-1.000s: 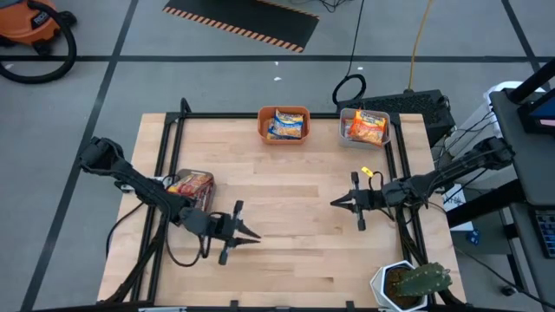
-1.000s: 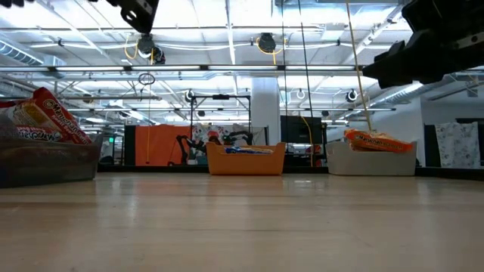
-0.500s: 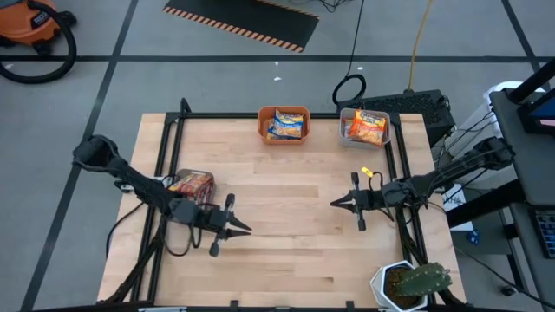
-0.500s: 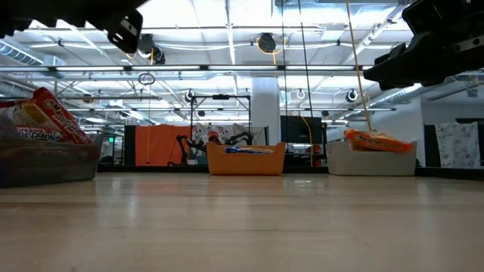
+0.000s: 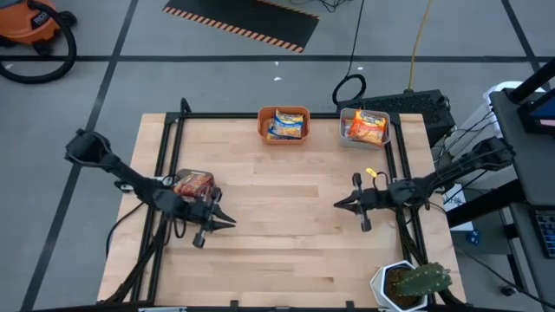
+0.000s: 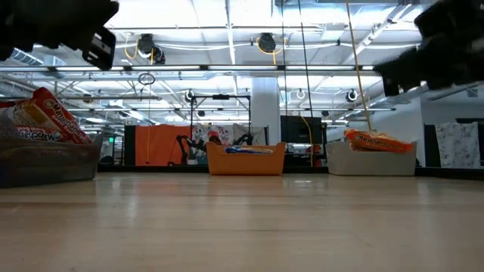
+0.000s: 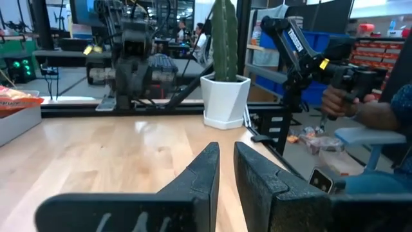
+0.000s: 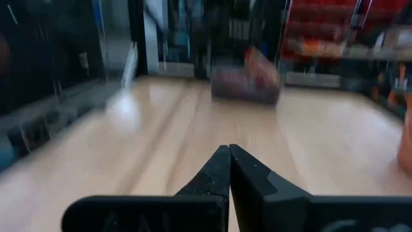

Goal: Sort Maruchan noodles
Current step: Return to Home Position

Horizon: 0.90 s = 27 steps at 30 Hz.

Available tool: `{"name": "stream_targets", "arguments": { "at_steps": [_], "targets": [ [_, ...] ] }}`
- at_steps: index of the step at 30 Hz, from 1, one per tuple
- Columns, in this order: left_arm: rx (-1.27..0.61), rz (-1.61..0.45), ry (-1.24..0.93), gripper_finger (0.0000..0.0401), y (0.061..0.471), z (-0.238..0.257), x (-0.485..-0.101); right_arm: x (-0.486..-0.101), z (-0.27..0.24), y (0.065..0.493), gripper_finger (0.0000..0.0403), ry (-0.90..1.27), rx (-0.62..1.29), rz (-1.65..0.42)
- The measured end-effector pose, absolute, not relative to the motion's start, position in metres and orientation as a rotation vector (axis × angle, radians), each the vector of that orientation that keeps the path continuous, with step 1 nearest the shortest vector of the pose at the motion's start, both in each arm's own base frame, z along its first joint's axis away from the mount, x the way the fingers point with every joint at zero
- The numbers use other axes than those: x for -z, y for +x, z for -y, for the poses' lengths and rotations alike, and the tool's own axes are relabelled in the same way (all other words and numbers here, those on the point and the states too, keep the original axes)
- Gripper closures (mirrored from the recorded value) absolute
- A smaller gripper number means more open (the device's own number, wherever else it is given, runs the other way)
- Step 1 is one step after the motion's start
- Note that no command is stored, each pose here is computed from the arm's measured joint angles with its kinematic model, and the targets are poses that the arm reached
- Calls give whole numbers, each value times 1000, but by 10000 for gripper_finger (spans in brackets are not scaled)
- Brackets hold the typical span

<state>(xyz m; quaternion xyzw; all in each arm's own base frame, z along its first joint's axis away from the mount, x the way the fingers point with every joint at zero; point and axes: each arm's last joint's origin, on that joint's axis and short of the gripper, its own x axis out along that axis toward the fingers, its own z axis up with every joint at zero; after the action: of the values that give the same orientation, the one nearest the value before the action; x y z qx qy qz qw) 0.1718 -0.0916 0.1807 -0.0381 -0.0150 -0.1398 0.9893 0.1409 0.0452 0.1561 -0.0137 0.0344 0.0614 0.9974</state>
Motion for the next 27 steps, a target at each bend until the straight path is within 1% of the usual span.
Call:
{"name": "stream_targets", "arguments": {
  "at_steps": [2,9,13,17,27],
  "targets": [
    [280,27,-72,350,166,88,-177,-161,-45,141,403,-10,-122,-17],
    [280,62,-83,350,145,76,-171,-159,-45,140,403,-26,-123,-31],
    [277,89,-76,350,135,70,-167,-155,-45,140,403,-43,-120,-76],
    [273,110,-60,350,132,68,-171,-155,-44,140,403,-45,-119,-78],
    [243,129,66,350,134,63,-172,-159,-44,140,403,-54,-116,-40]
  ]
}}
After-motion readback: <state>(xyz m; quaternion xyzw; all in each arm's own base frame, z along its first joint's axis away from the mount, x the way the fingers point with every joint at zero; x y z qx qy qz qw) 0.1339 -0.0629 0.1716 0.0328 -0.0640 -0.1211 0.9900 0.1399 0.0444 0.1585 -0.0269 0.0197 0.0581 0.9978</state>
